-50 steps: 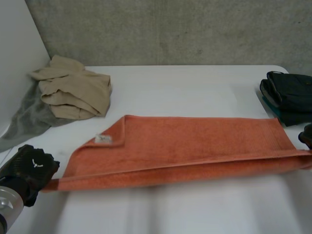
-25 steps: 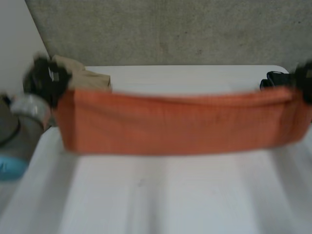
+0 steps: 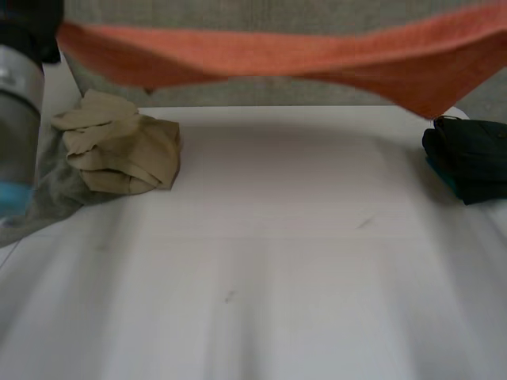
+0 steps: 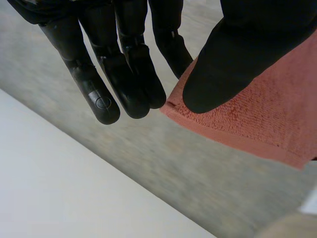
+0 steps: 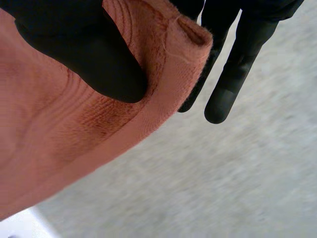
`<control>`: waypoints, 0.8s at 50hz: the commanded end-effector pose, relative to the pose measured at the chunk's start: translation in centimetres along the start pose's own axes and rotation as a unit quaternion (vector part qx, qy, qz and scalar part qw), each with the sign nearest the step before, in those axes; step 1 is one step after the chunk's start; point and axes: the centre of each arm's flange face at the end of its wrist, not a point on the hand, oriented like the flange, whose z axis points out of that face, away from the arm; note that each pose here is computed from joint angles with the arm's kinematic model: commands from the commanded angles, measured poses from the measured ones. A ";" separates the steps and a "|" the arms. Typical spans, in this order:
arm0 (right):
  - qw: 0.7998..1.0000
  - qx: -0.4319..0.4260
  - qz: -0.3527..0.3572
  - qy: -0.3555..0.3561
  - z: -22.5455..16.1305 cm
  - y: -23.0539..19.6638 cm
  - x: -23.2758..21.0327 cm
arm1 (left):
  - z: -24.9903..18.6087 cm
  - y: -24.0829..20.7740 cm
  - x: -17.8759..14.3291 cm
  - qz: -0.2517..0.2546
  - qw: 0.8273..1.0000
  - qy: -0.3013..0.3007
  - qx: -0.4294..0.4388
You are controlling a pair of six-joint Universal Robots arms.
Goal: Fold the laundry.
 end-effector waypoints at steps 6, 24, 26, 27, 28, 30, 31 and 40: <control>0.963 -0.212 -0.043 -0.158 -8.1 6.6 -2.4 | -11.6 4.2 2.4 0.024 0.985 0.118 -0.122; 0.899 -0.327 -0.140 -0.256 -13.8 10.5 -2.0 | -19.0 7.1 3.7 0.087 0.919 0.276 -0.268; 0.900 -0.324 -0.139 -0.255 -13.7 10.5 -2.0 | -18.3 7.0 3.9 0.083 0.925 0.271 -0.253; 0.902 -0.321 -0.138 -0.253 -13.6 10.5 -2.0 | -17.9 7.0 4.0 0.082 0.927 0.269 -0.247; 0.906 -0.315 -0.136 -0.248 -13.2 10.8 -2.1 | -17.0 7.5 4.8 0.079 0.930 0.268 -0.236; 0.908 -0.314 -0.129 -0.247 -12.7 11.8 -2.5 | -15.8 8.2 5.7 0.079 0.934 0.267 -0.223; 0.909 -0.315 -0.121 -0.245 -12.2 13.1 -3.2 | -15.3 8.4 6.0 0.079 0.937 0.263 -0.218; 0.930 -0.292 -0.119 -0.189 -7.8 16.2 -5.8 | -7.2 11.5 11.4 0.074 0.961 0.220 -0.151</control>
